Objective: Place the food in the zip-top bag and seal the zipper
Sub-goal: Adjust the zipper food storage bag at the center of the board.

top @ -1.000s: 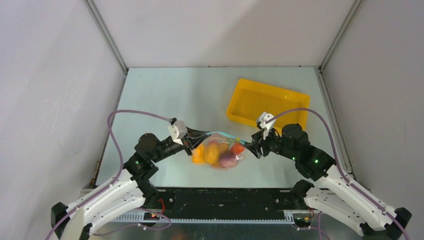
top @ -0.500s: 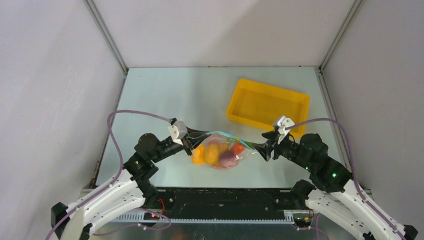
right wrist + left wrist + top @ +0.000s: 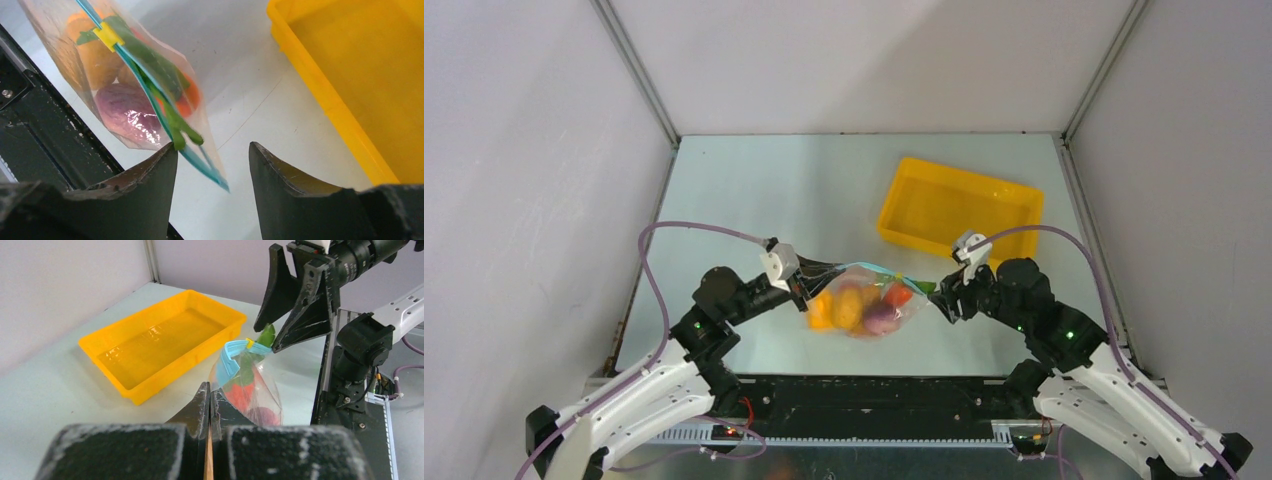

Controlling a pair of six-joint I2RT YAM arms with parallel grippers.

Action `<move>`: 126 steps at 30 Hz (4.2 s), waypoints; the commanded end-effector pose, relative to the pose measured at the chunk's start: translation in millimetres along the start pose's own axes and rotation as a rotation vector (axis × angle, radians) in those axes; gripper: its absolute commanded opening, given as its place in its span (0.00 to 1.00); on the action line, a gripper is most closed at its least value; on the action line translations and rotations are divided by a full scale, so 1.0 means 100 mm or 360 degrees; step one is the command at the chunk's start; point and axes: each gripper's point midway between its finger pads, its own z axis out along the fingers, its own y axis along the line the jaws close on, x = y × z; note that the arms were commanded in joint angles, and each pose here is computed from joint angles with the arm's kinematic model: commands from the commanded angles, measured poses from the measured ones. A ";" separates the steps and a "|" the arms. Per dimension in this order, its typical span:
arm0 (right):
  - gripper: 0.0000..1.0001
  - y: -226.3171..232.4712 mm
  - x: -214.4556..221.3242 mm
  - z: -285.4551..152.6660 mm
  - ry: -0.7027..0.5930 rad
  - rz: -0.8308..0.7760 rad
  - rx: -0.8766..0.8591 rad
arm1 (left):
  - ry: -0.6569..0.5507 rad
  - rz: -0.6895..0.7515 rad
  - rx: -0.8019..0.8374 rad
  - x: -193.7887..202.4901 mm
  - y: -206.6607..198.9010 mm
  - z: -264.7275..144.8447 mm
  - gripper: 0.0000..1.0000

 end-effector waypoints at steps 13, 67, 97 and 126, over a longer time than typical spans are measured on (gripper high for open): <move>0.47 0.19 -0.34 0.32 -0.0238 -0.0130 -0.0242 | -0.0004 0.0126 0.0109 -0.07 -0.09 0.00 0.00; 0.36 0.01 -0.39 0.39 -0.0079 -0.0056 0.0188 | -0.0018 0.0170 0.0187 -0.12 -0.13 0.08 0.00; 0.55 0.05 -0.36 0.22 -0.0105 -0.0118 -0.0043 | 0.0003 0.0246 0.0307 -0.10 -0.25 0.02 0.00; 0.57 0.11 -0.21 -0.10 -0.0124 -0.0169 -0.0136 | 0.0118 0.0779 0.0654 -0.03 -0.24 -0.07 0.00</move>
